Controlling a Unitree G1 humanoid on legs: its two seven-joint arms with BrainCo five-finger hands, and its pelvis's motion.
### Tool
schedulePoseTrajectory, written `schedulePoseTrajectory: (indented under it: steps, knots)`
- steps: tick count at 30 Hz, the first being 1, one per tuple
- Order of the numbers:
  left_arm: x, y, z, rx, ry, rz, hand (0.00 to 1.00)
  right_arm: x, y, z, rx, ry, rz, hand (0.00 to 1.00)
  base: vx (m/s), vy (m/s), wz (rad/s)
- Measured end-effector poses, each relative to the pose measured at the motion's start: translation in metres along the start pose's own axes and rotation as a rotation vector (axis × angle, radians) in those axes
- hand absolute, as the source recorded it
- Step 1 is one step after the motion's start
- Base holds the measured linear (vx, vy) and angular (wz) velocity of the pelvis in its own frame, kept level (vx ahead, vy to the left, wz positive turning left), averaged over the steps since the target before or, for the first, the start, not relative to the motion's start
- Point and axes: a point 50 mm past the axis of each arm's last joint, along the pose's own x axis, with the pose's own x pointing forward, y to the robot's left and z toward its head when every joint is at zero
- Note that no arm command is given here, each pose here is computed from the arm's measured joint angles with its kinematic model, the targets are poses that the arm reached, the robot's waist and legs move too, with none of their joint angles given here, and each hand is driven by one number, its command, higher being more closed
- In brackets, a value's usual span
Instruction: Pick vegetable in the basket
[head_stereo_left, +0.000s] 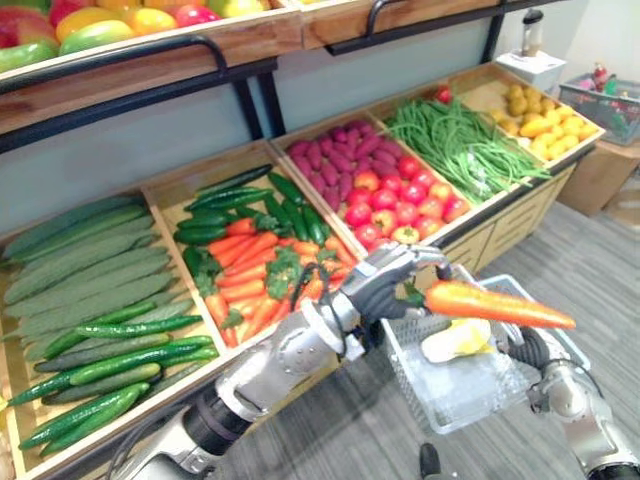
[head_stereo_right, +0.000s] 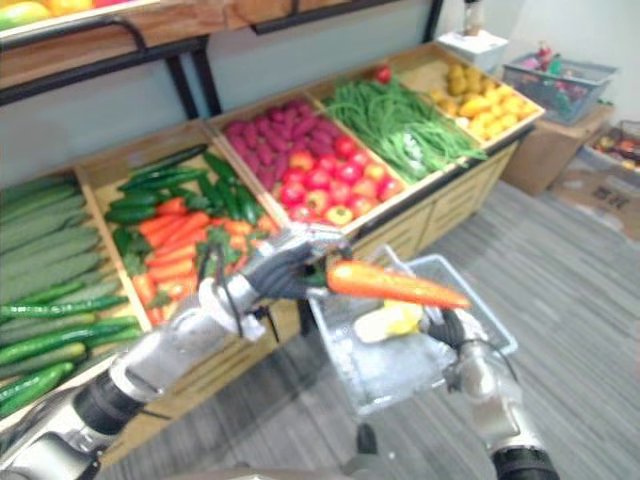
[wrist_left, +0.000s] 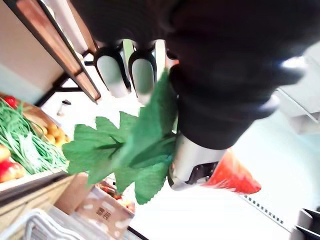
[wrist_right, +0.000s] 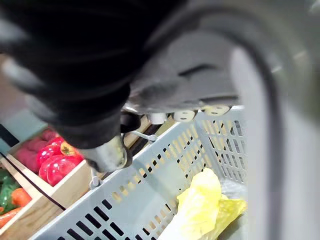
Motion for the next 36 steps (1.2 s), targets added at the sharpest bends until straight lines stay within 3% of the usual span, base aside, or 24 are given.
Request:
schedulePoseTrajectory:
  steps: [6,16,21,36]
  knots:
    - [0.012,-0.033,0.003,-0.068,-0.003,-0.084,1.0,-0.005,0.005,0.002,0.018,-0.005,0.005,1.0,-0.02,-0.01,-0.13]
    - [0.017,-0.066,-0.002,-0.056,0.028,-0.213,1.0,-0.018,0.017,-0.001,0.042,0.018,0.028,1.0,-0.01,-0.007,-0.02]
    - [0.021,-0.071,-0.003,-0.075,0.038,-0.211,1.0,-0.025,0.021,-0.001,0.061,0.02,0.028,1.0,0.0,0.0,0.0]
    - [0.02,-0.073,-0.018,0.035,0.103,-0.226,1.0,-0.049,0.016,-0.019,0.069,0.085,-0.003,1.0,0.0,-0.005,-0.03]
